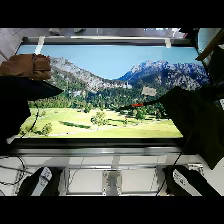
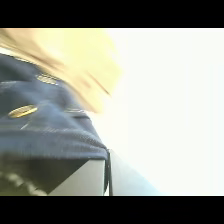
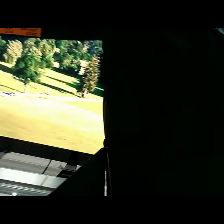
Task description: Fold the clothes and pants, and hang the long-sleeved shirts on hangers.
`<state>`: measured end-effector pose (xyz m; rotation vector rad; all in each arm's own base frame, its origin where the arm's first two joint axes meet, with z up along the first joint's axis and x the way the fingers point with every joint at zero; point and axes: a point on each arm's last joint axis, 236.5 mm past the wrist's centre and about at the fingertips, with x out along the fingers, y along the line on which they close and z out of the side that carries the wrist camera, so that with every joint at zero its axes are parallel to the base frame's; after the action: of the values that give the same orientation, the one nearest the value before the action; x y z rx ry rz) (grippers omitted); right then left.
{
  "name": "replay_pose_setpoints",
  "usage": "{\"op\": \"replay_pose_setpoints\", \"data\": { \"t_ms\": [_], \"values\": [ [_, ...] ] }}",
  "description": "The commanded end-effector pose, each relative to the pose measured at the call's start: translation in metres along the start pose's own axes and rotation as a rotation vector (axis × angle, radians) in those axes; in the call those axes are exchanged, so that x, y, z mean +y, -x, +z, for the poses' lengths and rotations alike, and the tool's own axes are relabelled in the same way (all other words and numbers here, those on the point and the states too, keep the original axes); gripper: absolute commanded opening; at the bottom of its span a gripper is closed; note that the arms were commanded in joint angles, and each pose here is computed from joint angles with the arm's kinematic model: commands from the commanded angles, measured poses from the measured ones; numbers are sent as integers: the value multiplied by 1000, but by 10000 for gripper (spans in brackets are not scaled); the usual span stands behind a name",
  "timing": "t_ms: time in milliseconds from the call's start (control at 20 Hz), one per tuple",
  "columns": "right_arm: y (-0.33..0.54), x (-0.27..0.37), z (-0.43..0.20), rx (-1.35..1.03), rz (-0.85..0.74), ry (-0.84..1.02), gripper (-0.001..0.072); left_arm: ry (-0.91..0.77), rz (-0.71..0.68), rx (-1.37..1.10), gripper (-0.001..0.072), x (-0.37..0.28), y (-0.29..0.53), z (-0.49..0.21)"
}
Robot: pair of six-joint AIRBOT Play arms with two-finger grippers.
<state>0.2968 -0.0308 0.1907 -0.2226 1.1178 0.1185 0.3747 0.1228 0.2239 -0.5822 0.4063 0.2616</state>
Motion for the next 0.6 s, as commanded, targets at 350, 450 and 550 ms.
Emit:
{"op": "replay_pose_setpoints", "data": {
  "t_ms": [350,450,550],
  "values": [
    [2,-20,5,-18,-85,50,19,-255,-793,470,14,-290,94,-231],
    [2,-20,5,-19,-85,50,19,-386,-799,555,14,-292,100,-277],
    [2,-20,5,-19,-84,49,19,-469,-780,693,14,-287,100,-330]
  ]
}}
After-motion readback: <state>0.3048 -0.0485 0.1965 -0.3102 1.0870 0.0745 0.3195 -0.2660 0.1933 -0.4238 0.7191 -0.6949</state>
